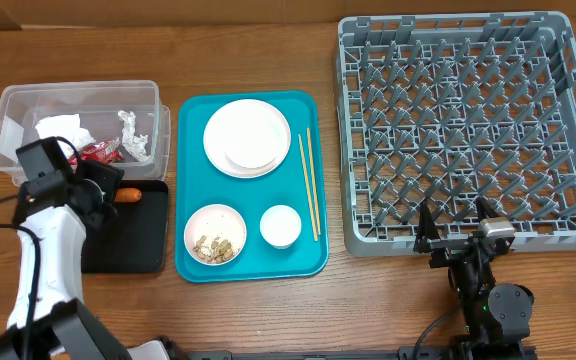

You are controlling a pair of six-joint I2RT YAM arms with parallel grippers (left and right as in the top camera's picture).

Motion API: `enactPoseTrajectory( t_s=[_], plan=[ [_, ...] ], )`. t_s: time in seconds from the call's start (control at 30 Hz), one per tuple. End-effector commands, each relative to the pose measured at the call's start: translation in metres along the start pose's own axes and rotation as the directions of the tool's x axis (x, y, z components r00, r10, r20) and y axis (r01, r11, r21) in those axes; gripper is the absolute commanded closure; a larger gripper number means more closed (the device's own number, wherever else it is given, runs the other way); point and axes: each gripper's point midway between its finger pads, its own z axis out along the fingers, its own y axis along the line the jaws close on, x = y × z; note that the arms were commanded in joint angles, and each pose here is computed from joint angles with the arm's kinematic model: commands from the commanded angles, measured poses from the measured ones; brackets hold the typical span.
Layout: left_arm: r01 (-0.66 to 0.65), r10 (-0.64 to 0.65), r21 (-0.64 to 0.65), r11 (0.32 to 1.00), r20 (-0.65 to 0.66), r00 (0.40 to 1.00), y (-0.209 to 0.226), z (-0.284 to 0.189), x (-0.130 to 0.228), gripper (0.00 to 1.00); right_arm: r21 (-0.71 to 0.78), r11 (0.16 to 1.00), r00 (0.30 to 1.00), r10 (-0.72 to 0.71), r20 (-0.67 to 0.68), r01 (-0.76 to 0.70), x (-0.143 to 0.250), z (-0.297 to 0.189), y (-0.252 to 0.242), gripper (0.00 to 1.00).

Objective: Sort waste into correct bins and load items into the dishwasher
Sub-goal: 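Carry the carrot left and release it onto the black tray, then move the left gripper back over the rice bowl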

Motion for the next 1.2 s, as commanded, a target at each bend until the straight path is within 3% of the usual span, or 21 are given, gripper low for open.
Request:
enactPoseTrajectory(
  t_s=[0.0,0.23,0.4,0.67,0.77,1.07,1.17],
  plan=[
    [-0.103,0.099,0.078,0.992,0.062,0.993,-0.027,-0.036,-0.017,0.40,0.004,1.000,1.000,-0.003,0.005,0.003,0.001,0.000,-0.001,0.00],
    [-0.252,0.240,0.199,0.947,0.086,0.967,-0.057,-0.098,-0.005,0.50,0.004,1.000,1.000,-0.003,0.006,0.003,0.001,0.000,-0.001,0.00],
    [-0.373,0.379,0.215,0.903,0.015,0.925,-0.069,-0.123,0.033,0.50,0.004,1.000,1.000,-0.003,0.005,0.003,0.001,0.000,-0.001,0.00],
    [-0.556,0.568,0.157,0.816,-0.040,0.822,-0.082,-0.136,0.088,0.51,0.004,1.000,1.000,-0.003,0.006,0.003,0.001,0.000,-0.001,0.00],
    [-0.671,0.678,0.100,0.735,-0.069,0.732,-0.079,-0.137,0.122,0.51,0.004,1.000,1.000,-0.003,0.005,0.003,0.001,0.000,-0.001,0.00],
    [-0.768,0.781,0.149,0.623,-0.165,0.602,-0.086,-0.130,0.195,0.56,0.004,1.000,1.000,-0.003,0.006,0.003,0.001,0.000,-0.001,0.00],
    [-0.776,0.788,0.152,0.612,-0.193,0.584,-0.089,-0.120,0.210,0.56,0.004,1.000,1.000,-0.003,0.006,0.003,0.001,0.000,-0.001,0.00]
  ],
)
